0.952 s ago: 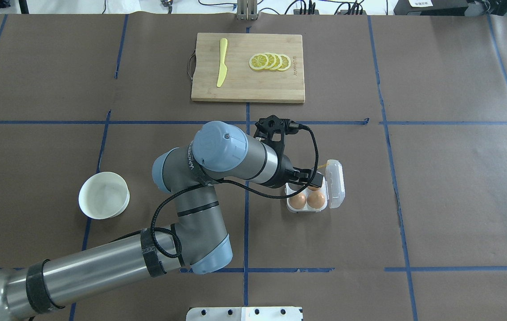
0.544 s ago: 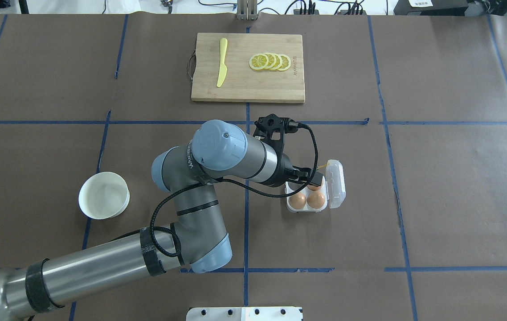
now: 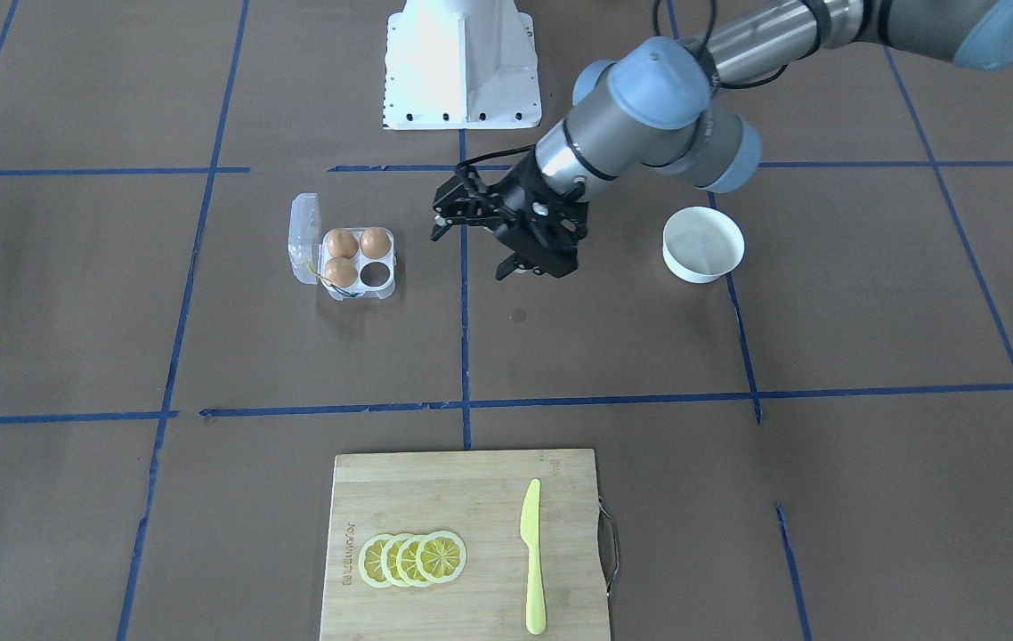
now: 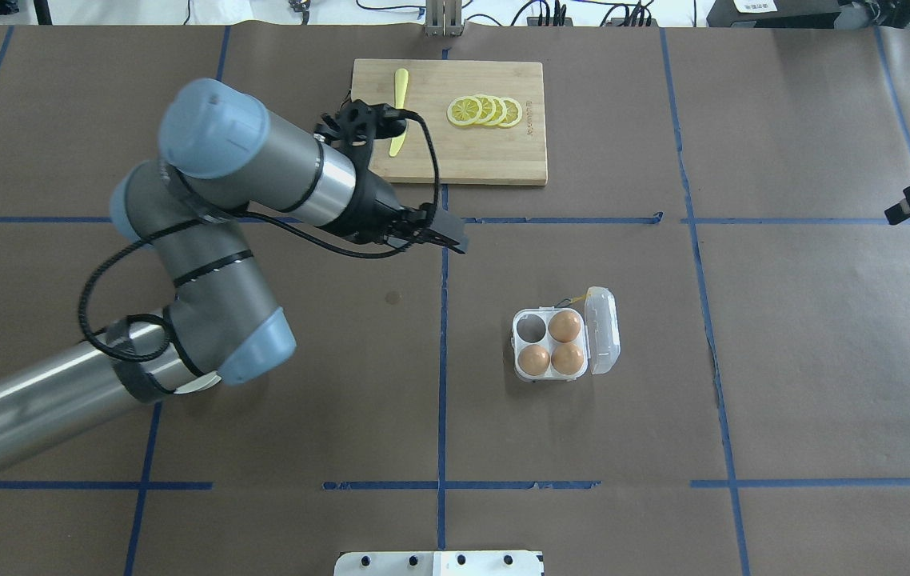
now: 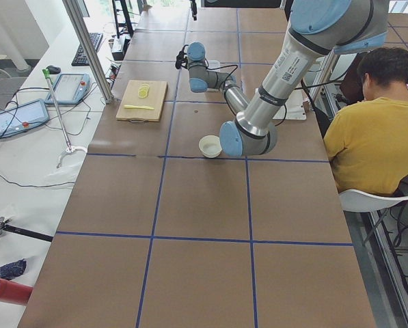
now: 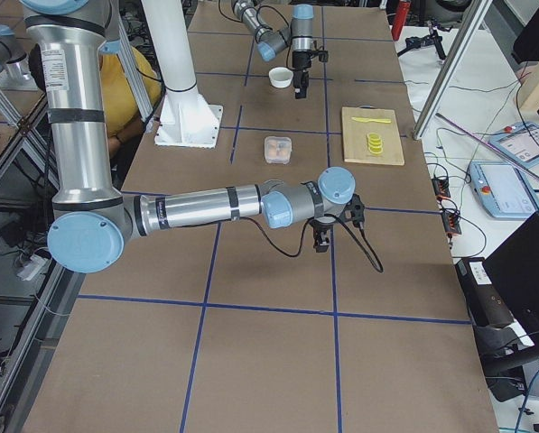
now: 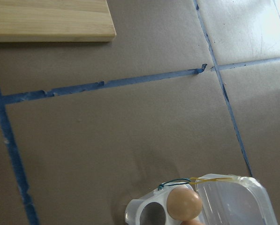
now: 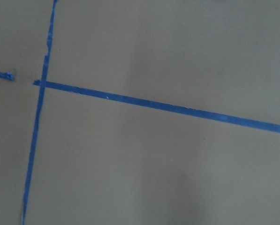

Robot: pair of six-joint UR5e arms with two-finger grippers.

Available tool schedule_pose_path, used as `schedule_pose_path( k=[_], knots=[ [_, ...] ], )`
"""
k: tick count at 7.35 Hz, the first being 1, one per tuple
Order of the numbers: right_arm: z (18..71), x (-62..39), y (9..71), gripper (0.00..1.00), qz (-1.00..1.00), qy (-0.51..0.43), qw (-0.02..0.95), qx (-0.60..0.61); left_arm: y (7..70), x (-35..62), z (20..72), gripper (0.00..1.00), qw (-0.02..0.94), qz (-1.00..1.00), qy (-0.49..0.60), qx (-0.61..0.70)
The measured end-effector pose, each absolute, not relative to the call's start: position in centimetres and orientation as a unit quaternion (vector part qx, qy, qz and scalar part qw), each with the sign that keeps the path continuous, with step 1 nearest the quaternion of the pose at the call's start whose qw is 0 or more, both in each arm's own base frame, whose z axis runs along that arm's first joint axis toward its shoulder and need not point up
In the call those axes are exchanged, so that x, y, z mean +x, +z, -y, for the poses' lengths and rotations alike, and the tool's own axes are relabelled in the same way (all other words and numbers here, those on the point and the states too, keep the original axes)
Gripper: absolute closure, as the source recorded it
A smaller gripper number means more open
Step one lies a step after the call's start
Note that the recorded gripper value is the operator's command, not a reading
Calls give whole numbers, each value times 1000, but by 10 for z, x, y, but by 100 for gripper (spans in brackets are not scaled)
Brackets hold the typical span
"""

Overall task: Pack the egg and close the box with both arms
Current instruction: 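Withdraw the left gripper while the right gripper moves toward the carton lid, then push the clear lid down over the eggs with the right gripper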

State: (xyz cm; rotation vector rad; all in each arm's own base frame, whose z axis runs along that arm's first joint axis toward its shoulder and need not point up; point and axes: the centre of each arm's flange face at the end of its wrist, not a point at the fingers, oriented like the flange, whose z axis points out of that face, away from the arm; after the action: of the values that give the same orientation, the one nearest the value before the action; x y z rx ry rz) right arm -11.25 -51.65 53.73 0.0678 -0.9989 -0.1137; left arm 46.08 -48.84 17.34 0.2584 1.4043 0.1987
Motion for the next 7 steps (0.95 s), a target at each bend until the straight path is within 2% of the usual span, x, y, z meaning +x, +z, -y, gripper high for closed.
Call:
schedule_pose_path(
  k=[2,4,7],
  knots=[
    [483,-223,495,0,500,1,864,53,213,362,521,1,751,-639,107,128],
    [428,-342,432,0,514,32,853,87,248,277,549,1,754,-631,113,144],
    [382,-496,268,0,503,82,858,64,287,222,560,1,760,-617,120,165]
  ],
)
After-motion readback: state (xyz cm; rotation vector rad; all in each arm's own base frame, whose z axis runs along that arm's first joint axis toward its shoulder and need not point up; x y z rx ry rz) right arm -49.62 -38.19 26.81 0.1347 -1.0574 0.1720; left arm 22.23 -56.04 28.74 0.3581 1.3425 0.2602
